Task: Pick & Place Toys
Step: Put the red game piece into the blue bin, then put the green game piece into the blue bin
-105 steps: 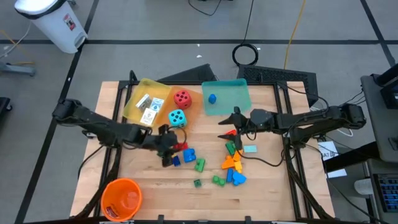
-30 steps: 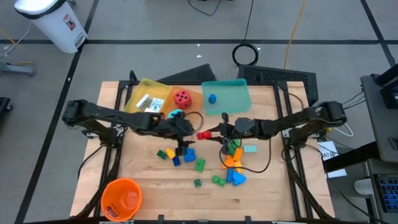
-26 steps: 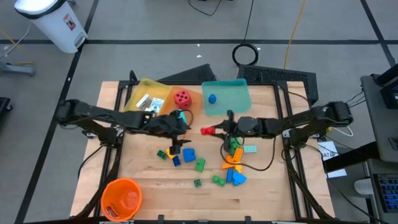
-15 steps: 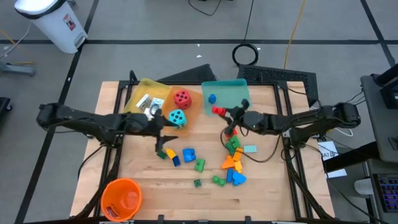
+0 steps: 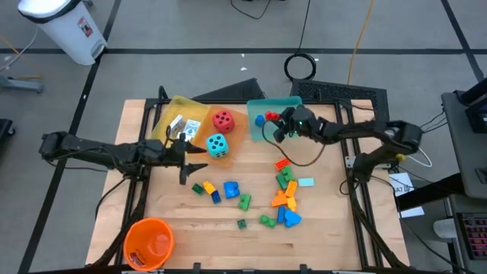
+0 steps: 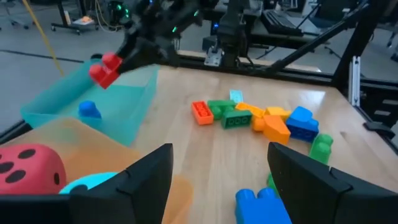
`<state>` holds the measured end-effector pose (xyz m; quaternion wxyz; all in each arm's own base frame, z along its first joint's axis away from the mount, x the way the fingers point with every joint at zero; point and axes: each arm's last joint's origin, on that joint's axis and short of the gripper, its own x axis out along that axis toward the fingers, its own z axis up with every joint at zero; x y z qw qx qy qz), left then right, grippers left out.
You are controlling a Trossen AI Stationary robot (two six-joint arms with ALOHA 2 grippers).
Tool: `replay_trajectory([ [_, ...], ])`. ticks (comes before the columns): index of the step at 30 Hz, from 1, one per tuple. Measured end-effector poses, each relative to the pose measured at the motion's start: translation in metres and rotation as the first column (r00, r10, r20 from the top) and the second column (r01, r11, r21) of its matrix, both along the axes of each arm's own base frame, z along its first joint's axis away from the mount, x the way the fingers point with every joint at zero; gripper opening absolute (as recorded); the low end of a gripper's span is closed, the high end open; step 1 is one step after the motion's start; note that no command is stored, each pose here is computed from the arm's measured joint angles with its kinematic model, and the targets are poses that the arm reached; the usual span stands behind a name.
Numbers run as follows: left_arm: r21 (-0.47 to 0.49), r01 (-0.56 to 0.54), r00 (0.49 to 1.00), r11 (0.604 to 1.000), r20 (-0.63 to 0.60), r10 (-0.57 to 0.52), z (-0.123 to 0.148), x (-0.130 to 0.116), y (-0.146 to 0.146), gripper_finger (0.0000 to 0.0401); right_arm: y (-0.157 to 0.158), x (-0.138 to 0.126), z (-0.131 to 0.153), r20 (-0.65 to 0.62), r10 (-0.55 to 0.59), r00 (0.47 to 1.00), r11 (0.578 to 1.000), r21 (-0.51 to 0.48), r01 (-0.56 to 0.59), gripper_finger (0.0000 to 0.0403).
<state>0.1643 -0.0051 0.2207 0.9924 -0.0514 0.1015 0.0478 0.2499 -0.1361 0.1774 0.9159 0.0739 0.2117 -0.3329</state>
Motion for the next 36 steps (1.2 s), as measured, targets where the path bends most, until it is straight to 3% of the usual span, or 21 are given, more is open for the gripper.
replay_trajectory([
  [9,-0.137,-0.028,1.0,0.99,-0.003,0.028,-0.002,0.002,0.0,0.0267,-0.027,0.0,-0.033,-0.037,-0.041,0.998,0.999,0.034,0.042,0.0103],
  [21,-0.143,-0.027,0.999,0.989,0.028,0.031,0.001,0.002,0.0,0.0267,-0.03,0.0,-0.038,-0.05,-0.051,0.997,0.998,0.041,0.053,0.0225],
  [28,-0.154,-0.027,0.999,0.988,0.039,0.033,0.002,0.002,0.0,0.0267,-0.018,-0.002,-0.004,0.022,-0.002,1.0,0.999,-0.033,0.002,0.0289],
  [36,-0.141,-0.004,1.0,0.99,0.001,0.004,-0.001,0.002,-0.001,0.0267,0.037,-0.004,0.055,0.171,0.205,0.964,0.974,-0.132,-0.184,0.0325],
])
